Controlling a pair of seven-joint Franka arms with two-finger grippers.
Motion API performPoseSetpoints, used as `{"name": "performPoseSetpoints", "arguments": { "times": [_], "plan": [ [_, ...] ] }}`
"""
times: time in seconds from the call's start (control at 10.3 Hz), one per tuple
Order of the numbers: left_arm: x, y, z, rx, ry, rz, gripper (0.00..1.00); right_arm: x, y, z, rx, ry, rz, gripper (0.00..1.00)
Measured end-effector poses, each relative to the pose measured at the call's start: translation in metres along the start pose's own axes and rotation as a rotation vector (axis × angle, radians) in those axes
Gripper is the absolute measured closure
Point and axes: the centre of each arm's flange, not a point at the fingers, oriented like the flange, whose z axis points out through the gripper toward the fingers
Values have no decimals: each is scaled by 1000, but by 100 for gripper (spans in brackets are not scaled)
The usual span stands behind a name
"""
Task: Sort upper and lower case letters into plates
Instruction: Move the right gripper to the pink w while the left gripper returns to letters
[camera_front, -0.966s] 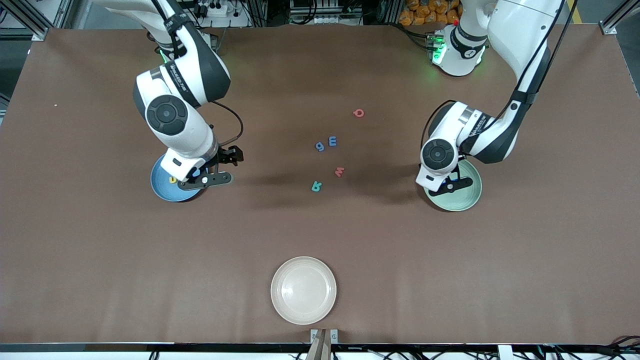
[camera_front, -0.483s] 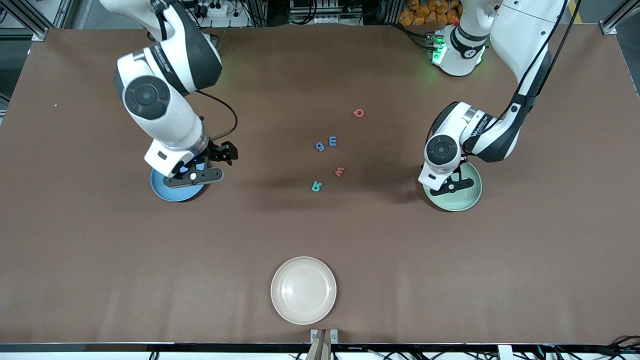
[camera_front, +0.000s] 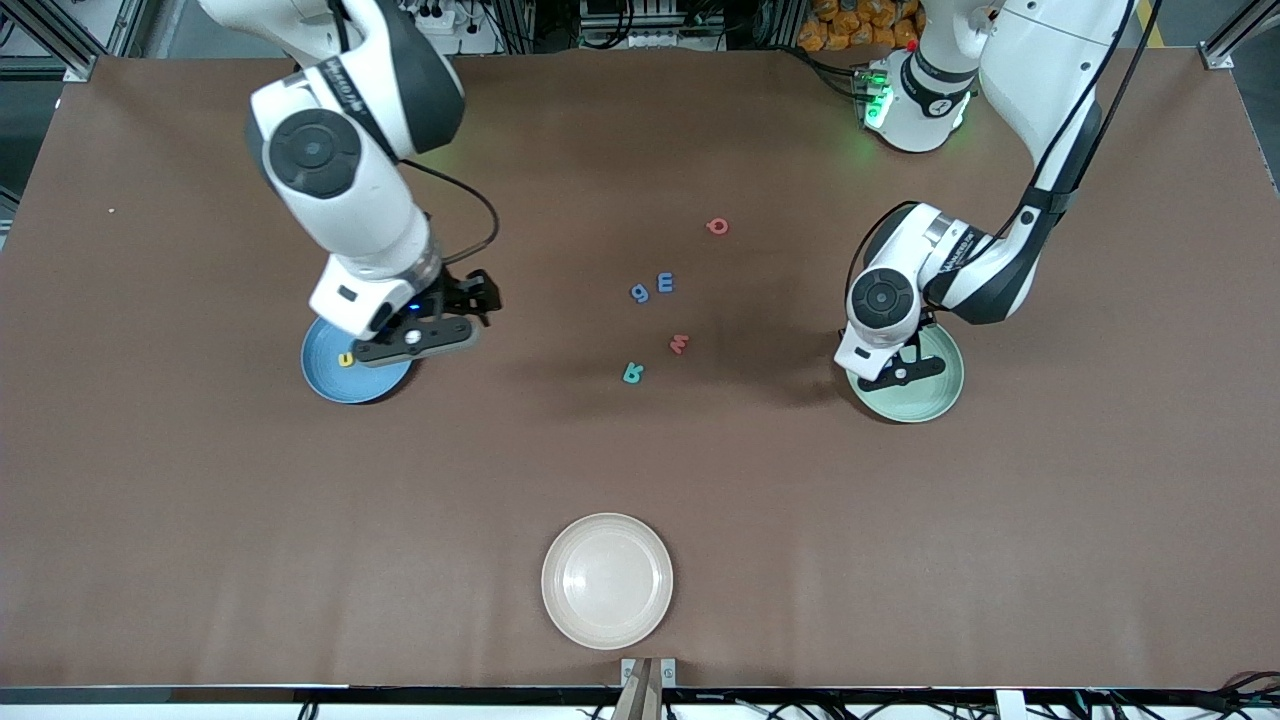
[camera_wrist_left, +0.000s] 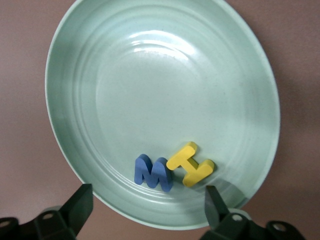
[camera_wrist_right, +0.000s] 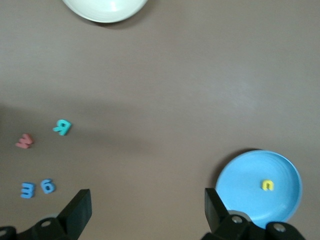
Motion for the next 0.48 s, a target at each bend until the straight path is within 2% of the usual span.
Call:
{"name": "performPoseSetpoints", "arguments": {
  "times": [0.29,0.48],
  "plan": [
    [-22,33,-22,-144,-105,-127,0,6,-55,20,-8,9,-105,0],
    [-40,61,-38,-198,-111,-216,0,9,-80,37,-6,36,-161,0]
  ]
}}
